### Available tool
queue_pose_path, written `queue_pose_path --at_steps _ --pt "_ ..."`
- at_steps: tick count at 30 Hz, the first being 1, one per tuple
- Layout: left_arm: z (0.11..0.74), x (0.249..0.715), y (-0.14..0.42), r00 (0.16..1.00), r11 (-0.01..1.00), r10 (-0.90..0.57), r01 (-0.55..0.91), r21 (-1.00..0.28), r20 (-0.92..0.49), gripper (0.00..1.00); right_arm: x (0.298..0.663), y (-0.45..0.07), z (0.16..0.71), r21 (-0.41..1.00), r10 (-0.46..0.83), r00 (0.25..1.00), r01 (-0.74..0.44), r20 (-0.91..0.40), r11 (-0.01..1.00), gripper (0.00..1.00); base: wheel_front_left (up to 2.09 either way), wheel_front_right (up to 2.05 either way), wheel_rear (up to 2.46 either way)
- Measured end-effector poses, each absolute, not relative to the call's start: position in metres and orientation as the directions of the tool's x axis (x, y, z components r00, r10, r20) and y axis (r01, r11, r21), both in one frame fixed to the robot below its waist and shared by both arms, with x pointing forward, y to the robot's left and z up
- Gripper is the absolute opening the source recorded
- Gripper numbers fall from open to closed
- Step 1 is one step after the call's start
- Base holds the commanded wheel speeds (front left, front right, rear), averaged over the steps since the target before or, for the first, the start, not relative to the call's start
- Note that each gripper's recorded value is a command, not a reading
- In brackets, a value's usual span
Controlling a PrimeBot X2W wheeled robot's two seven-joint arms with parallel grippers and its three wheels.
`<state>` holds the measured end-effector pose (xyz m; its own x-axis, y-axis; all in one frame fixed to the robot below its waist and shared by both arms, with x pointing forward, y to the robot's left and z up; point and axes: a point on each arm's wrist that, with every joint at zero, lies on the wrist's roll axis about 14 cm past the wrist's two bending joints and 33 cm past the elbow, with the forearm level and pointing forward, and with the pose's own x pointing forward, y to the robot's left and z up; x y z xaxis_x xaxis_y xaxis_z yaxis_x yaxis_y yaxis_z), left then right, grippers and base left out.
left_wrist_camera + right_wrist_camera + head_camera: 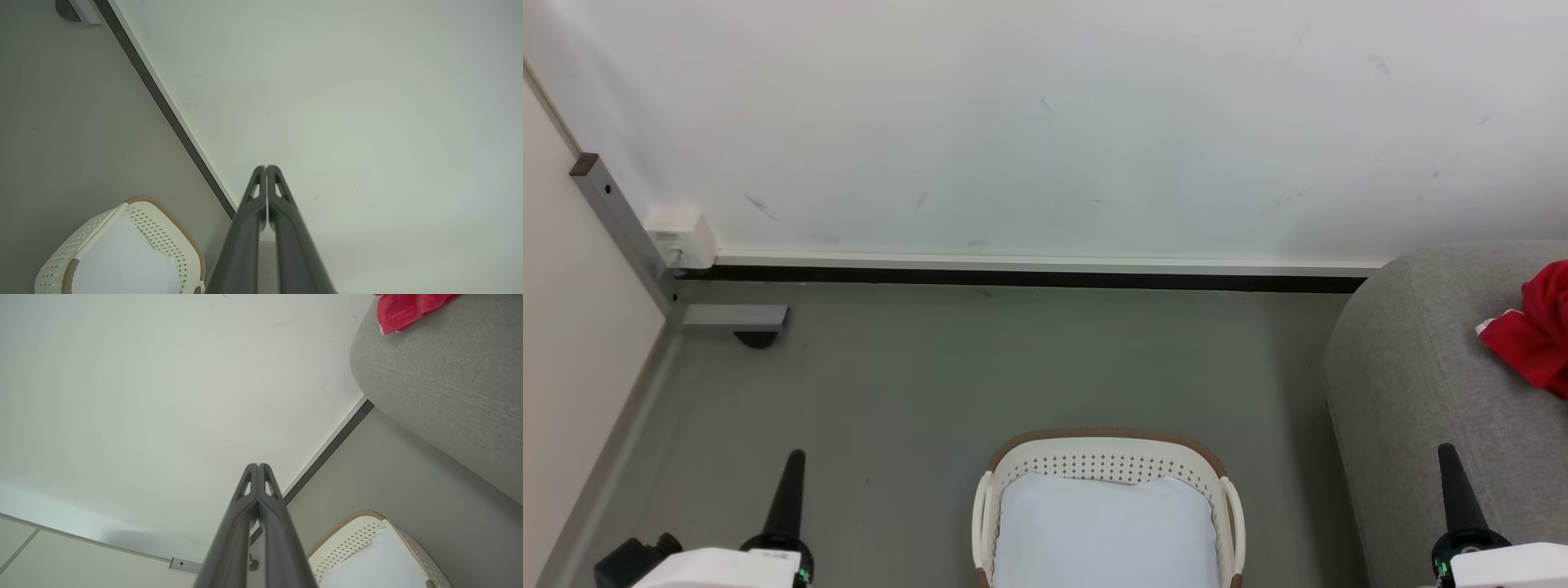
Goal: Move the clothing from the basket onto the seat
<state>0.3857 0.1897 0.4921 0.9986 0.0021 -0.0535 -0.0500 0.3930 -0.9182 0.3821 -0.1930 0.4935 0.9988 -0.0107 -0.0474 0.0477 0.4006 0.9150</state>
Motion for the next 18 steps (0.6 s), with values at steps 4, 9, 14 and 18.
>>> queue_pose_path --at_steps 4,9,14,18 --pt "0.4929 0.3859 0.1904 0.999 0.35 0.002 -0.049 -0.935 -0.052 0.0 0.3829 -0.1943 0.4945 0.934 -0.012 0.999 0.047 -0.046 0.355 0.0 0.0 0.0 0.0" --pt "0.4937 0.3862 0.191 0.999 0.316 -0.001 -0.048 -0.947 -0.051 0.0 0.3841 -0.1945 0.496 0.948 -0.008 0.999 0.043 -0.043 0.316 0.0 0.0 0.0 0.0" --pt "0.4953 0.3865 0.1924 0.999 0.272 0.001 -0.044 -0.961 -0.046 0.0 0.3851 -0.1952 0.4976 0.959 -0.008 0.999 0.039 -0.038 0.279 0.0 0.0 0.0 0.0" --pt "0.4961 0.3867 0.1935 0.999 0.244 0.001 -0.042 -0.969 -0.043 0.0 0.3853 -0.1957 0.4979 0.969 -0.007 0.999 0.037 -0.037 0.245 0.0 0.0 0.0 0.0"
